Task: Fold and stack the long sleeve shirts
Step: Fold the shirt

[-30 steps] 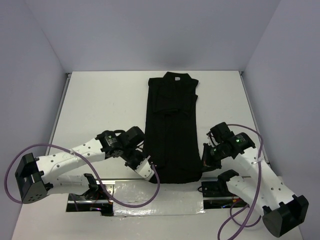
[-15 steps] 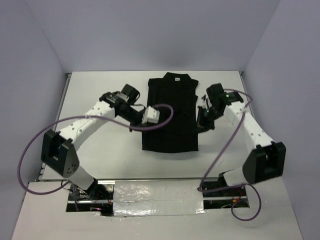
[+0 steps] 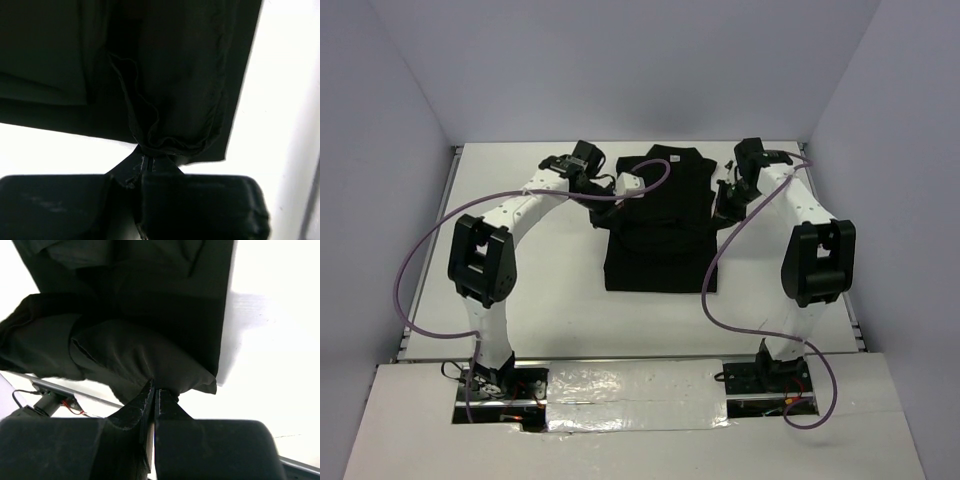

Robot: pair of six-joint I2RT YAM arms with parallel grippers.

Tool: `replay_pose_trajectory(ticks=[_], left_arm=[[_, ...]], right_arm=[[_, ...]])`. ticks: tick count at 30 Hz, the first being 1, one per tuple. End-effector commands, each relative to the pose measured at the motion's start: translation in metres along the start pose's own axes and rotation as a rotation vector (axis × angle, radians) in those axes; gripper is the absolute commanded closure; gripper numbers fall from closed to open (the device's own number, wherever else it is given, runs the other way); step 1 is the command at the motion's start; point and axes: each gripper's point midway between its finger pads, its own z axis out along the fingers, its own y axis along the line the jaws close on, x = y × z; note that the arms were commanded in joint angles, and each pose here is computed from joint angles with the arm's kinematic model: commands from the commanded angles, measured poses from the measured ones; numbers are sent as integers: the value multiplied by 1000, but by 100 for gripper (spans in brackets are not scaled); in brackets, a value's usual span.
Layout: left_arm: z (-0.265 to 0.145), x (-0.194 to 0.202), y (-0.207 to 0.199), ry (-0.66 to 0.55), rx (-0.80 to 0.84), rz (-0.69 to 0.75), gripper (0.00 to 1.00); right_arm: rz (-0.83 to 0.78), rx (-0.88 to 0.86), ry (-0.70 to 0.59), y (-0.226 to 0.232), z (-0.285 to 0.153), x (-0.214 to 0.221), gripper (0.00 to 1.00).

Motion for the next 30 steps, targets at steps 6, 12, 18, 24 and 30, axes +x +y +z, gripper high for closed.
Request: replay_pose_trajectory(ticks=[6, 12, 18, 24, 30], left_arm=[[5, -17, 36, -95, -113, -40, 100], [23, -3, 63, -74, -181, -81, 100], [43, 11, 101, -84, -315, -162, 81], [31, 3, 141, -121, -501, -266, 66], [17, -8, 158, -180, -538, -401, 52]], right_arm=[[8, 2, -61, -9, 12, -33, 100], [53, -3, -77, -21, 31, -58, 100], [158, -98, -84, -17, 69, -89, 78], [212, -34, -169, -32, 78, -133, 50], [261, -9, -282, -50, 49, -176, 49]])
